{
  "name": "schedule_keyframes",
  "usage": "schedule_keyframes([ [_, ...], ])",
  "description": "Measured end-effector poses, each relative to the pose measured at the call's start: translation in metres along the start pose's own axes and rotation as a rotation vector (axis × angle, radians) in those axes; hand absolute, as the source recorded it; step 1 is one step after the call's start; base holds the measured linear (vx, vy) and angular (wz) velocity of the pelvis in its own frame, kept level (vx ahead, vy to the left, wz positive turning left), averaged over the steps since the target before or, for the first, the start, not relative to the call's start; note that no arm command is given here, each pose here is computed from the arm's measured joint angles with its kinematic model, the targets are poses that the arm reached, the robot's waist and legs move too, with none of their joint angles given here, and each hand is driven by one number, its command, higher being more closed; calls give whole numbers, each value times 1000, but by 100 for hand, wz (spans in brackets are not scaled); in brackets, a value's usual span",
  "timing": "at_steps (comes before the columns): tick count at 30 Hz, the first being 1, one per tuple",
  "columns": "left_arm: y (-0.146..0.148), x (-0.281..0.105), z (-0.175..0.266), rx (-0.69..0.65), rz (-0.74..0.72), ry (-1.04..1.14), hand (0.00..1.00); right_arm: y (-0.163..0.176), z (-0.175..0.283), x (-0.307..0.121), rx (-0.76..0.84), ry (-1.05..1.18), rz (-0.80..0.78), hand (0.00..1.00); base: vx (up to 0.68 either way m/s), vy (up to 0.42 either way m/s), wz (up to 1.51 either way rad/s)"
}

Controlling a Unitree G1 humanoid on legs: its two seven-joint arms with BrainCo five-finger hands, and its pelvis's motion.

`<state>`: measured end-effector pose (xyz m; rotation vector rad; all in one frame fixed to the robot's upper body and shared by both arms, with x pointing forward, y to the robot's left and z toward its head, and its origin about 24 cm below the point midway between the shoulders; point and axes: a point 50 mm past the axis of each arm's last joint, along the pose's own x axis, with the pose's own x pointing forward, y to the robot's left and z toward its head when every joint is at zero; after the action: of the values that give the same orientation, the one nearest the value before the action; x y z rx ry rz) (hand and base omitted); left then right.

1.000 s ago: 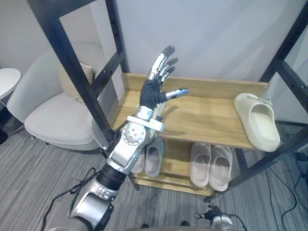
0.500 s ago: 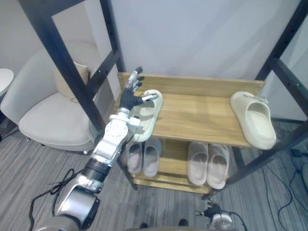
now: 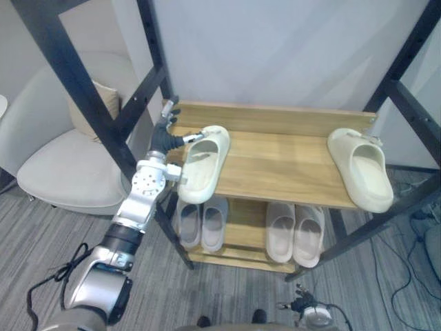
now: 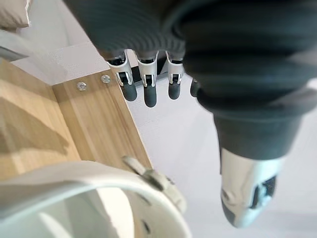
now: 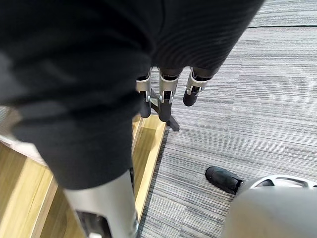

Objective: Organize the slippers on the shoe rack

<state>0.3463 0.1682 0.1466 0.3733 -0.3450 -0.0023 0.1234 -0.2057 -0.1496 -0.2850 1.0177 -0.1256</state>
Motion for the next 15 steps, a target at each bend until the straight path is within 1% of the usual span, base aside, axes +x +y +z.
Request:
schedule_keyframes([
  [8, 1, 2, -8, 69, -4, 34, 0, -4, -2, 0, 30, 8, -12, 0, -2, 0, -1],
  [15, 0, 2, -11, 78, -5, 54, 0, -4, -1, 0, 30, 8, -12, 0, 0, 0, -2],
])
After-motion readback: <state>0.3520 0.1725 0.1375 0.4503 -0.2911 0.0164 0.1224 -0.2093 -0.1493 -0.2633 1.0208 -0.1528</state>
